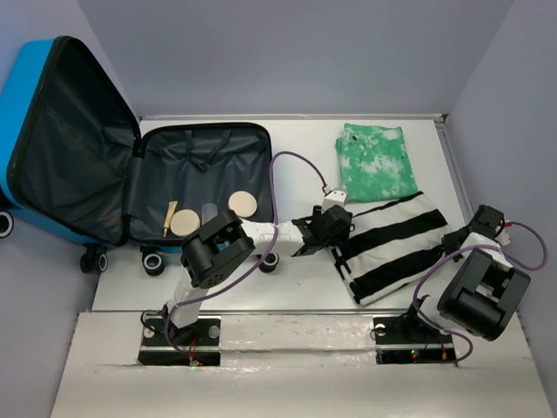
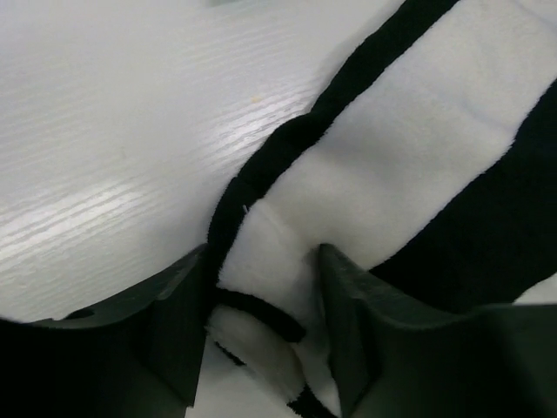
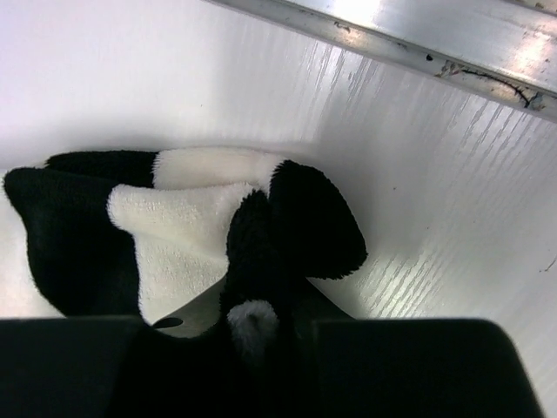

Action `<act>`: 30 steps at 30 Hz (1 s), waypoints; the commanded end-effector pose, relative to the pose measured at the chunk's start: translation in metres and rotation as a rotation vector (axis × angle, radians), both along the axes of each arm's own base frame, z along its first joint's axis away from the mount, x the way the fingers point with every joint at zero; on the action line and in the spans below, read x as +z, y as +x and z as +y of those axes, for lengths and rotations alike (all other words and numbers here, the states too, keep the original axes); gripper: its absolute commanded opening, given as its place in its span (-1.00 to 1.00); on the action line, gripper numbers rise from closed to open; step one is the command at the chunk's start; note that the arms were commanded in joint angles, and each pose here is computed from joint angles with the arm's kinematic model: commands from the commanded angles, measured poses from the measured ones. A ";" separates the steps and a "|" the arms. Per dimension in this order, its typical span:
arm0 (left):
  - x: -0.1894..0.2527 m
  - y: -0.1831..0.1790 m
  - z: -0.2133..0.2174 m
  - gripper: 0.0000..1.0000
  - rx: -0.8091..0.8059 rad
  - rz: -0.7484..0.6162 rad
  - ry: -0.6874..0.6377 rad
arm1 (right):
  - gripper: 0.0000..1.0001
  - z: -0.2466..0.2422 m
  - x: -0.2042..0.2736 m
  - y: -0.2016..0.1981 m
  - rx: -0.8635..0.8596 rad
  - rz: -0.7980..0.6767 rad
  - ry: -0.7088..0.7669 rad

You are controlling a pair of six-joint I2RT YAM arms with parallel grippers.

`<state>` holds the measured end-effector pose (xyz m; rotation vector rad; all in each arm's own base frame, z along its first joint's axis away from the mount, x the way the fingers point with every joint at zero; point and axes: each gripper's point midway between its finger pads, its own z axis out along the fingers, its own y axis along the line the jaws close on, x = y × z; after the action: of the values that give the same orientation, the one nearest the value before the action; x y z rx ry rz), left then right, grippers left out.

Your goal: Pack the luggage

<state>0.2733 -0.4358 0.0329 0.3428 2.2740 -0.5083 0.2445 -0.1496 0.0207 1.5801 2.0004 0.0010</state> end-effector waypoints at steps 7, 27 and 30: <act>0.017 -0.015 -0.005 -0.88 -0.063 0.004 -0.106 | -0.86 0.007 0.043 0.000 0.071 -0.120 -0.082; 0.274 -0.001 0.052 -0.89 -0.048 -0.256 -0.441 | -0.86 0.106 0.290 0.047 0.415 -0.762 -0.147; 0.295 0.019 0.079 -0.89 0.009 -0.280 -0.449 | -0.86 0.147 0.329 0.062 0.535 -0.858 -0.107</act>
<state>0.2722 -0.3888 0.2692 0.2304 1.9317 -0.8846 0.2884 -0.0464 0.2807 0.9027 1.6853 0.4735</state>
